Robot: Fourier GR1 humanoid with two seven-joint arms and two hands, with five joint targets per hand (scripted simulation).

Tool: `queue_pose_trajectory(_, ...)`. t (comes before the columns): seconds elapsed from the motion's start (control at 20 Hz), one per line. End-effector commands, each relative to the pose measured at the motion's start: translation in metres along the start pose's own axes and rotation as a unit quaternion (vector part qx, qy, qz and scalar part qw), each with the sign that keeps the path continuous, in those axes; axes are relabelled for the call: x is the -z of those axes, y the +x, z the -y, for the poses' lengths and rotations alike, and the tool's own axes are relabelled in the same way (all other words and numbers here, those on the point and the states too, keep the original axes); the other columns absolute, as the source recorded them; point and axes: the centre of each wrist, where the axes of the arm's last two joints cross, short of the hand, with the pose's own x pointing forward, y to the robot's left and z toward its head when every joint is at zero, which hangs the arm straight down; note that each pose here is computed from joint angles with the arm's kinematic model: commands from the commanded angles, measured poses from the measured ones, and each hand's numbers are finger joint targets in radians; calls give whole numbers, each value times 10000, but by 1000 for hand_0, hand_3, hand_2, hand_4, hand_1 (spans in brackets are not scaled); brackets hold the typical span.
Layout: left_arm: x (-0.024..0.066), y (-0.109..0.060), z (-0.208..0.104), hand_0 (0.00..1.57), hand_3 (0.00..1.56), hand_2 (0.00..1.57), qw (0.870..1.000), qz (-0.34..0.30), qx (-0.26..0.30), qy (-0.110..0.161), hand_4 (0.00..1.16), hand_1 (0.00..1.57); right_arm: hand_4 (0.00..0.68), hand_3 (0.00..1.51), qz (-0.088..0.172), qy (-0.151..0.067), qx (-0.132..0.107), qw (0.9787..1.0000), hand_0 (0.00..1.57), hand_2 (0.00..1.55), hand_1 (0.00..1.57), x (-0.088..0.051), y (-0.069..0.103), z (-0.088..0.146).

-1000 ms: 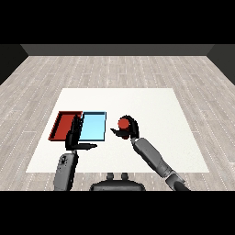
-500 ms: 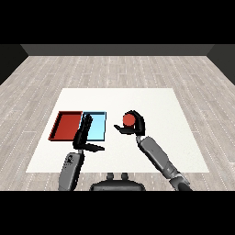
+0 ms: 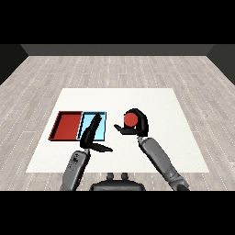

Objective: Pick the red can and put it in the red box

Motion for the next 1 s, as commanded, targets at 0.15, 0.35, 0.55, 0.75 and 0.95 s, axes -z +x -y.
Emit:
queue_pose_trajectory(0.15, 152, 81, 162, 0, 0, 0, 9992, -157, -252, -258, 0, 0, 655, 1424, 193, 37, 20, 9998, 1571, 1480, 1571, -58, 50, 12)
queue_pose_trajectory(0.35, 188, -30, 406, 0, 0, 0, 9974, -401, -437, -406, 0, 0, 647, 1424, 369, 88, -21, 9993, 1571, 1483, 1571, 192, 131, -83)
queue_pose_trajectory(0.55, 109, -264, 567, 0, 0, 0, 9970, -526, -348, -444, 0, 0, 657, 1424, 360, 174, 14, 9992, 1571, 1481, 1571, -60, 15, -99)
queue_pose_trajectory(0.75, 53, -389, 649, 0, 0, 0, 9950, -766, -447, -449, 0, 0, 648, 1412, 314, 223, 64, 9992, 1571, 1477, 1571, 54, 87, 13)
queue_pose_trajectory(0.95, 142, -465, 715, 0, 0, 0, 9931, -855, -593, -538, 0, 0, 654, 1418, 341, 345, 189, 9986, 1571, 1482, 1571, -207, -33, -248)
